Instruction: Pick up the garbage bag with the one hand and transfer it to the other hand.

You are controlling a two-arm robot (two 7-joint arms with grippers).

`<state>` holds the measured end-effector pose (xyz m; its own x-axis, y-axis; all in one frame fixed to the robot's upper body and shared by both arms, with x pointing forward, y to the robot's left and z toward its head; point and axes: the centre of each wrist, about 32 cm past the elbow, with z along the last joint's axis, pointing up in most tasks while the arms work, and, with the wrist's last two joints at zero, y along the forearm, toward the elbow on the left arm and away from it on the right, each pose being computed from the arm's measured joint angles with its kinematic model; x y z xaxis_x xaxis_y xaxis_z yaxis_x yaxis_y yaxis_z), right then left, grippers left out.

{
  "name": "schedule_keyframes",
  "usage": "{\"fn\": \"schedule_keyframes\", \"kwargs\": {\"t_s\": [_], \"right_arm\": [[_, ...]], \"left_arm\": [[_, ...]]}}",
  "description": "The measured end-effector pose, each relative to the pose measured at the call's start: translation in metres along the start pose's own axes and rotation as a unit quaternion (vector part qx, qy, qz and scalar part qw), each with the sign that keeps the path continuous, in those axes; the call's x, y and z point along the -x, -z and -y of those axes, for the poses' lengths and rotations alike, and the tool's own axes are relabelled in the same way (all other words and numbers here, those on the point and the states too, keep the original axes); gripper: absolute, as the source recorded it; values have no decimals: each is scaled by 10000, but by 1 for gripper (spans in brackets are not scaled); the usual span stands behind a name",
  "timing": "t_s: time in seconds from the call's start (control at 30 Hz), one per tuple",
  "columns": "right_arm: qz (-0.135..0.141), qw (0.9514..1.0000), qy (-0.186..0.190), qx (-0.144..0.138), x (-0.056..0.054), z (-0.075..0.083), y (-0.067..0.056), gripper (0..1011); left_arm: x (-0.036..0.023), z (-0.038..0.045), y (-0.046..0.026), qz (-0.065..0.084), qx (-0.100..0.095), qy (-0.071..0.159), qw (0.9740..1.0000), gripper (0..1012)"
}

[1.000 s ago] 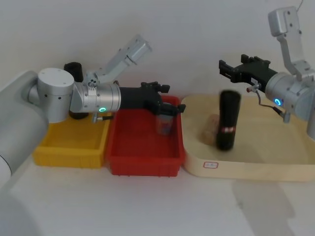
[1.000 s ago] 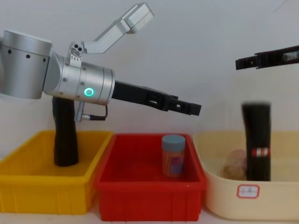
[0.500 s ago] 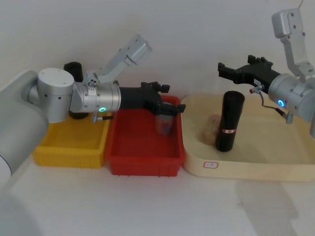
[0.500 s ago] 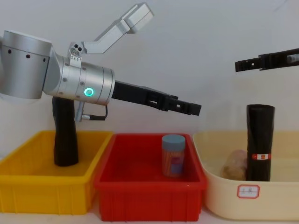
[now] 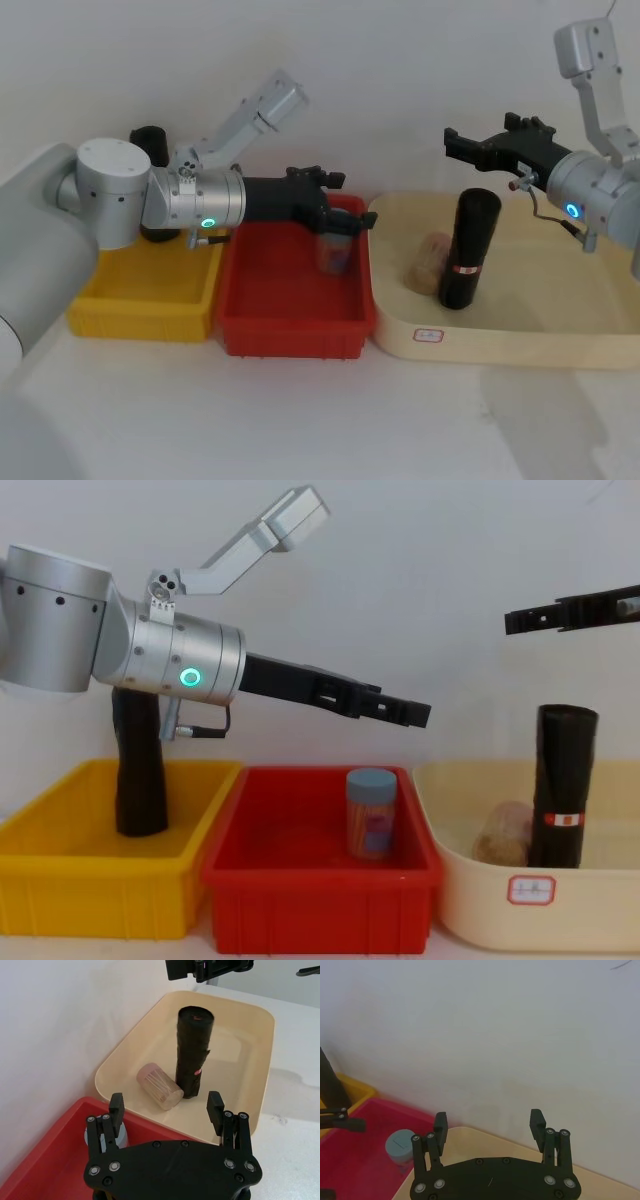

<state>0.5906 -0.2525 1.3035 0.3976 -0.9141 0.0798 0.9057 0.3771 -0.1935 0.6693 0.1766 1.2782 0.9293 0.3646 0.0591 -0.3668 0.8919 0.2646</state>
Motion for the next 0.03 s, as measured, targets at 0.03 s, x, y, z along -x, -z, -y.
{"fn": "schedule_keyframes", "kwargs": {"t_s": [0.03], "right_arm": [[-1,10000,0,0,-1,0,1,1001]], "left_arm": [[0,0,0,0,0,0,10000,1001]]}}
